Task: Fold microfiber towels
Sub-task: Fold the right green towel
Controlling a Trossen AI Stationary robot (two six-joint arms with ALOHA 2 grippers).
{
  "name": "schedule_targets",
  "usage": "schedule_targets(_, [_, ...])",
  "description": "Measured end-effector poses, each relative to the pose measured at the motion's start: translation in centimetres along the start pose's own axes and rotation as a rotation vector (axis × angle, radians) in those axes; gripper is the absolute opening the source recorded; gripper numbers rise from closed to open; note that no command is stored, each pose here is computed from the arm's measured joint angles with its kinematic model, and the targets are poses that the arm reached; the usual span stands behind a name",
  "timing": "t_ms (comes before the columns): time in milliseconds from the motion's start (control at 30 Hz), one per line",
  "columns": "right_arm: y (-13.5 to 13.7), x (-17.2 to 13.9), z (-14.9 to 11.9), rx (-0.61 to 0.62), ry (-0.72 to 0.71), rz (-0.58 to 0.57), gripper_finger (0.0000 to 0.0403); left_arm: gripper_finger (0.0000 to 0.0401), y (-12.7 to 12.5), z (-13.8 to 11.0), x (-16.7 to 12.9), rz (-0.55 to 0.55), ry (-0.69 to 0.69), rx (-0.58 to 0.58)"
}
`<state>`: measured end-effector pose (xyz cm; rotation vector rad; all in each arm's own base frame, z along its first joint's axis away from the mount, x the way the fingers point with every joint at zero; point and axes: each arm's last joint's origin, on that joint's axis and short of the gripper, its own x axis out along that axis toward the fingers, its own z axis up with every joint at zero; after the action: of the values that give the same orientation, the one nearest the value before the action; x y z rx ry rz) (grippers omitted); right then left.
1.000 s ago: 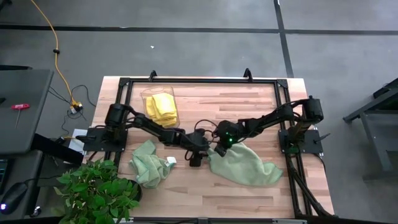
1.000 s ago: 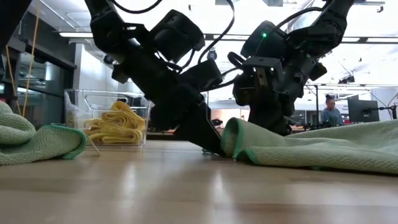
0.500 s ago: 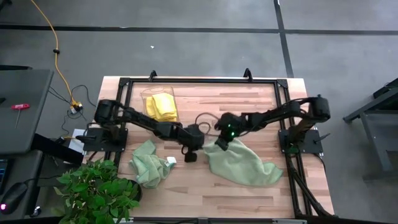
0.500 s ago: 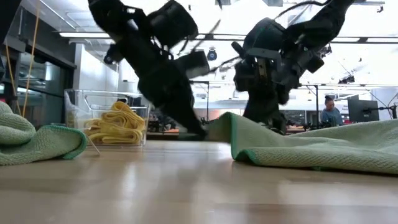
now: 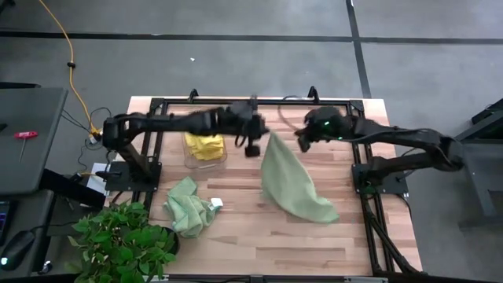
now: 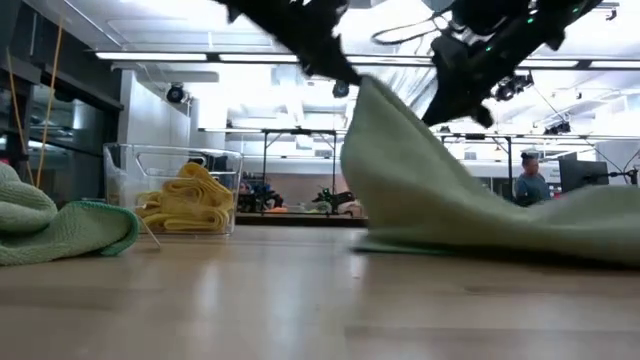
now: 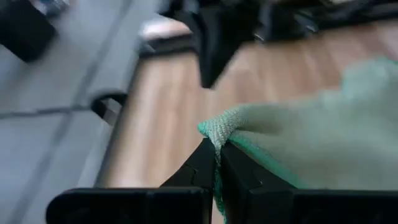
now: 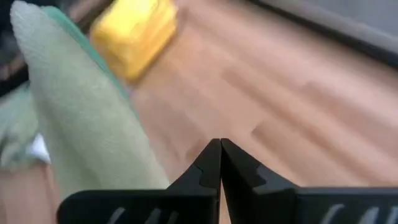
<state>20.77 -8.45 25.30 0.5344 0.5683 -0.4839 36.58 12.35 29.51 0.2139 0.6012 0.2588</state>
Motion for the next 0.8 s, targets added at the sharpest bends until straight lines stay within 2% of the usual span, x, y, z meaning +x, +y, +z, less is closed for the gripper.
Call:
schedule_targets(67, [-0.7,-1.4,0.5,0.022,-0.050,-0.028,0.0000,0.0001,2.0,1.8,-0.3,0.032,-0.001,0.027])
schedule_targets(167, [-1.6,-3.2,0.5,0.049,-0.080,-0.064,0.0000,0.0001,3.2,4.8,-1.2,0.029,-0.011,0.027])
schedule_targets(233, [-2.0,-4.1,0.3,0.054,-0.073,-0.091,0.0000,0.0001,2.3,6.0,-2.4,-0.074,-0.003,0.008])
schedule_targets(300, [-2.2,-4.7,0.2,0.052,-0.076,-0.108,0.0000,0.0001,0.2,6.5,-2.9,-0.234,-0.011,0.009])
schedule_targets(400, [-2.6,-4.9,-0.1,0.053,-0.055,-0.132,0.0000,0.0000,-3.8,5.5,-2.3,-0.458,0.085,0.003])
schedule_targets(467, [-2.7,-4.8,-0.2,0.057,-0.036,-0.143,0.0000,0.0000,-6.5,4.3,-1.6,-0.517,0.157,0.008])
schedule_targets(533, [-2.8,-4.5,-0.3,0.059,-0.017,-0.144,0.0000,0.0000,-9.0,2.7,-0.6,-0.519,0.226,0.014])
schedule_targets(633, [-2.8,-4.1,-0.4,0.078,0.007,-0.135,0.0000,0.0000,-11.9,-0.2,1.0,-0.461,0.358,0.000])
schedule_targets(800, [-2.8,-2.4,-0.6,0.147,0.099,-0.058,0.0000,0.0000,-14.5,-5.1,3.1,-0.382,0.541,-0.090])
